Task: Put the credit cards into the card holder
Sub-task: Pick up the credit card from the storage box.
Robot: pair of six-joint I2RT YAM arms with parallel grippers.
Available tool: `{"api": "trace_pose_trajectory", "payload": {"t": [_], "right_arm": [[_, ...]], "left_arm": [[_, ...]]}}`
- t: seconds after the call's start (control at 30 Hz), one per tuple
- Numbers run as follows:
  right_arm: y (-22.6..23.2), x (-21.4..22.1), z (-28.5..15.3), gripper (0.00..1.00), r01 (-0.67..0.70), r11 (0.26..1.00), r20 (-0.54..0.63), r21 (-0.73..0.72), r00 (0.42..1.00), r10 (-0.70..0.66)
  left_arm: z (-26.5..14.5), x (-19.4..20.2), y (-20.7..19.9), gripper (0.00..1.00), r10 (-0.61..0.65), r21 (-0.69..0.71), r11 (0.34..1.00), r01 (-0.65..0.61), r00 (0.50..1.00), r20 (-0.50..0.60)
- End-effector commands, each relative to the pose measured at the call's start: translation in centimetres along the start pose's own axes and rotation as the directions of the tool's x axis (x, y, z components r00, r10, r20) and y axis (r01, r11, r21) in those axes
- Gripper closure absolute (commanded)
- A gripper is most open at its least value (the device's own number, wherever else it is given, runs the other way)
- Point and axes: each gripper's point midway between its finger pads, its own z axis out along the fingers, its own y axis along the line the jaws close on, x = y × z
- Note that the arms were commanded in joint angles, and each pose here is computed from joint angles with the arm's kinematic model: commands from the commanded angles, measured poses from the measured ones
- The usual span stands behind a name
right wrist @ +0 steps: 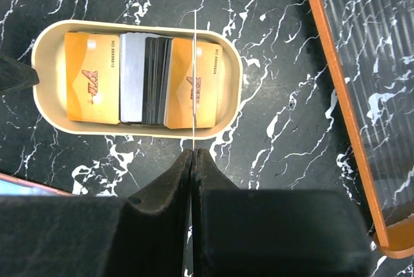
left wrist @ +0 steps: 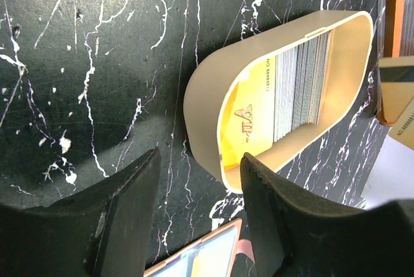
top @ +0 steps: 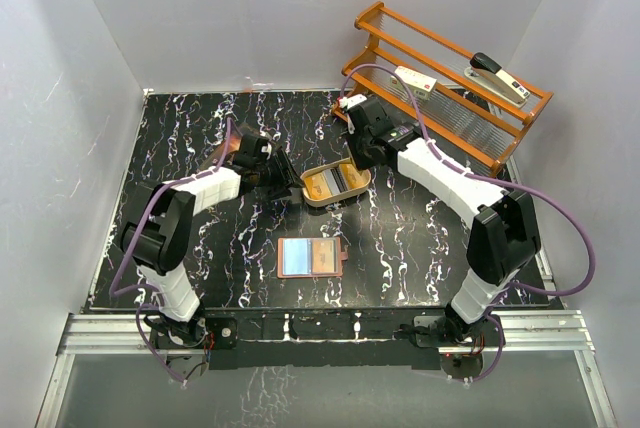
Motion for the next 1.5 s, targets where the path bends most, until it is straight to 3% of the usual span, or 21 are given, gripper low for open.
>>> {"api": "trace_pose_trajectory", "payload": {"t": [0.0,0.3,0.73,1.03,1.47], "right_arm": [[0.5,-1.0,-0.5,1.00,-0.031,0.999,0.040,-0.039,0.999,0.032],[1.6,-0.2,0.3,1.00,-0.061,0.995,-0.013,-0.081,0.998,0.060],[4.2,-1.3,-2.1,1.00,-0.118,0.961,0.064,-0.249,0.988,0.138],[7.9,-0.8,-7.5,1.00,-0.227,0.839,0.076,-0.495,0.950,0.302],[11.8,7.2,-10.8,1.00,-0.445,0.652,-0.136,-0.614,0.874,0.467]], "left_arm": [[-2.2,-1.5,-2.1,0.49,0.031,0.046,0.998,-0.033,0.998,0.046],[-2.7,-1.4,-2.4,0.48,0.038,0.053,0.998,-0.040,0.998,0.047],[-4.8,-1.5,-3.9,0.48,0.078,0.094,0.992,-0.083,0.995,0.059],[-7.5,1.7,-1.6,0.48,0.117,0.035,0.993,-0.116,0.993,-0.018],[-10.7,9.6,3.3,0.54,0.065,-0.016,0.997,-0.070,0.977,-0.203]]}}
